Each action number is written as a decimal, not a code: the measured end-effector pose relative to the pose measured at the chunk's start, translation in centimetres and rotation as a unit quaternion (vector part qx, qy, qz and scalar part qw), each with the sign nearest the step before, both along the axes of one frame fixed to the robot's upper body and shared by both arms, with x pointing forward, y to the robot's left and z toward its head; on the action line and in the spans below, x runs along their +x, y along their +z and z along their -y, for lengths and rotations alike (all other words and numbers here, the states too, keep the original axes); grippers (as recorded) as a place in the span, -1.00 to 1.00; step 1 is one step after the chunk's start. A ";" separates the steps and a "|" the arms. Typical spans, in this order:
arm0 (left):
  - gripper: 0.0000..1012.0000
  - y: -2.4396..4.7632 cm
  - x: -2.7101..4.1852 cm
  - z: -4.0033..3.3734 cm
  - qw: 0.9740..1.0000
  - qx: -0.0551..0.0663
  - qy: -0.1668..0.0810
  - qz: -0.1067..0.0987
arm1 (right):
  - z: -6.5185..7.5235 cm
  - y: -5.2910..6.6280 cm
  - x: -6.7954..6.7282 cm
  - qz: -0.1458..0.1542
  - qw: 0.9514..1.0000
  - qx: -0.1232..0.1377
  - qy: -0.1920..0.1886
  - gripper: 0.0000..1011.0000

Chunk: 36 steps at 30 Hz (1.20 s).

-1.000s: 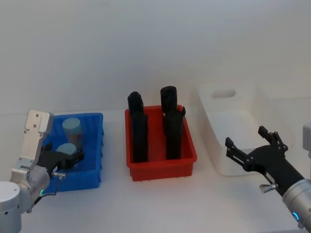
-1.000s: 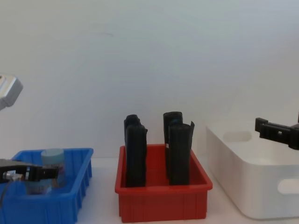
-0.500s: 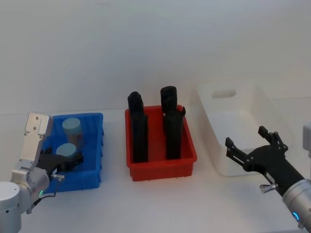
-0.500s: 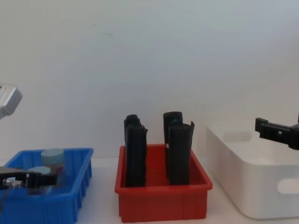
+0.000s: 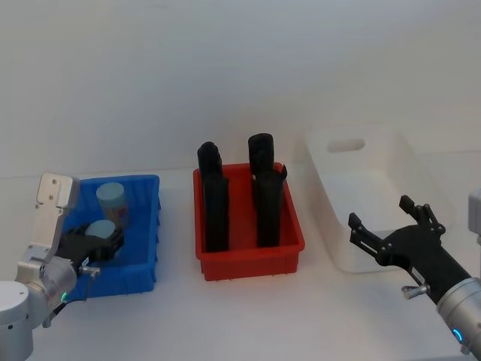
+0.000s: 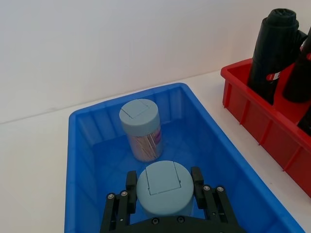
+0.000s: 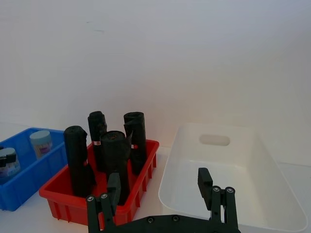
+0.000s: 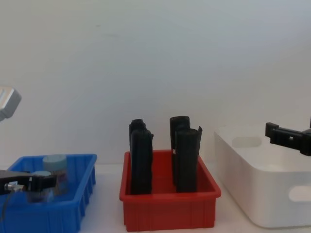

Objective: Pick the cotton swabs from the blue box and place them into the white box.

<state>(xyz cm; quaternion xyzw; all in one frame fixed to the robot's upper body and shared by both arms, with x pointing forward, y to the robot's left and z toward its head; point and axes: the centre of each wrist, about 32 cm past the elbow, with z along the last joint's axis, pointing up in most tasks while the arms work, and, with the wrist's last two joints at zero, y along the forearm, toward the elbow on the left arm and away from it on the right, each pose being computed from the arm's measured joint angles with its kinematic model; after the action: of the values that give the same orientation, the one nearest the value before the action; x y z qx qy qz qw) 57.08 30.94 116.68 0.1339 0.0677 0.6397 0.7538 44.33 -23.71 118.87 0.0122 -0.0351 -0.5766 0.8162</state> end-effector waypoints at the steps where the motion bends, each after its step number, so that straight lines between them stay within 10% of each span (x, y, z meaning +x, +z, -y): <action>1: 0.33 0.02 0.00 -0.03 1.000 -0.002 -0.001 0.002 | 0.0 0.0 0.0 0.000 1.000 0.000 0.000 0.98; 13: 0.33 0.88 -0.40 -0.05 1.000 -0.012 -0.017 0.023 | 0.0 0.0 0.0 0.000 1.000 0.000 0.000 0.98; 26: 0.33 4.04 -0.89 0.46 0.995 -0.004 -0.079 0.053 | 0.0 0.0 0.0 0.000 1.000 0.000 0.000 0.98; 36: 0.33 7.42 -1.13 1.18 0.986 0.009 -0.154 0.067 | 0.0 0.0 0.0 0.000 1.000 0.000 0.000 0.98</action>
<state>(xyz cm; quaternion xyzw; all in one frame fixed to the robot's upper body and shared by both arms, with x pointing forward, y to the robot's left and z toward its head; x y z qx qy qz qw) 55.95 29.76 124.10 0.1060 -0.0103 0.5241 0.8450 44.33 -23.71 118.87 0.0122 -0.0351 -0.5766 0.8162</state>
